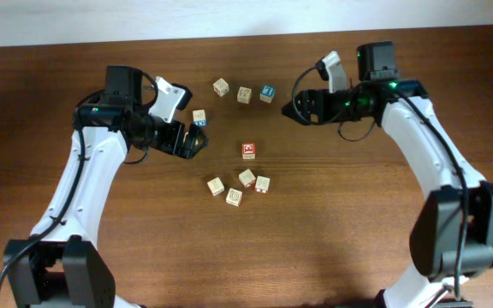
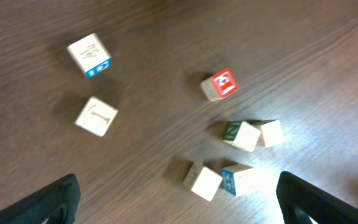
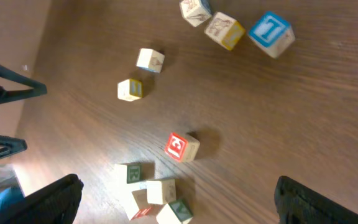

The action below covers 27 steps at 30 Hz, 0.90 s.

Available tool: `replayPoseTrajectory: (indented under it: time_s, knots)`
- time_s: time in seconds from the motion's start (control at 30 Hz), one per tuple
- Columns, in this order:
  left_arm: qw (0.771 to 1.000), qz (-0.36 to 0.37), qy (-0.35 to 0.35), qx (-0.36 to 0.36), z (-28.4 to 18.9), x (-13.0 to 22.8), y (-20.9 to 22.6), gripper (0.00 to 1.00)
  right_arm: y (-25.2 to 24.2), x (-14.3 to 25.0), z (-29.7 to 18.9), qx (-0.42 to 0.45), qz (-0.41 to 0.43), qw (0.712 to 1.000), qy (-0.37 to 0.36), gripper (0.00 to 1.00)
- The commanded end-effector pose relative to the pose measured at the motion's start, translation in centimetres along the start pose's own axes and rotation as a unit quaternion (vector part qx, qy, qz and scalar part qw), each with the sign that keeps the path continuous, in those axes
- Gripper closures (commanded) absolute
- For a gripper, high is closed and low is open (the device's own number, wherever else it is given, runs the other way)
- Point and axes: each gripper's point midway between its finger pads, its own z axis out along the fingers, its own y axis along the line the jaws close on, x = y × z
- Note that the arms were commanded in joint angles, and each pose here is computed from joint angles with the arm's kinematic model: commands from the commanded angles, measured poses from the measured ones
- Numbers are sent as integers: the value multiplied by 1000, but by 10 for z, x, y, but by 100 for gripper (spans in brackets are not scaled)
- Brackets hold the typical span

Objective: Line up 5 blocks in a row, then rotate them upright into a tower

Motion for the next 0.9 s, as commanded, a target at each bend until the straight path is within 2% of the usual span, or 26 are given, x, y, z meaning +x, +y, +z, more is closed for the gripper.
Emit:
replayPoseTrajectory:
  time_s: [0.0,0.07,0.1,0.3,0.37,0.53,0.67,0.87]
  knots:
    - [997,-72,-11,-30,-2,-9,12,1,1,0,28,35,34,999,12,6]
    - [977,-170,-5,-129,-8,0,45,1,-4,3,41,95,44,994,11,11]
    - [955,-222,-7,-196,-15,7,66,1,-3,3,49,132,43,990,7,15]
    - [917,-276,-18,-287,-22,15,98,1,27,-1,79,217,3,976,-10,20]
    - [909,-294,-13,-294,-13,19,106,1,34,2,91,227,-1,974,-3,23]
    - [901,-317,9,-297,9,31,121,10,25,23,120,237,16,971,29,32]
    - [902,-321,31,-287,27,40,123,10,11,43,134,250,27,966,63,33]
    - [905,-327,33,-272,32,40,119,6,6,63,129,265,47,958,98,35]
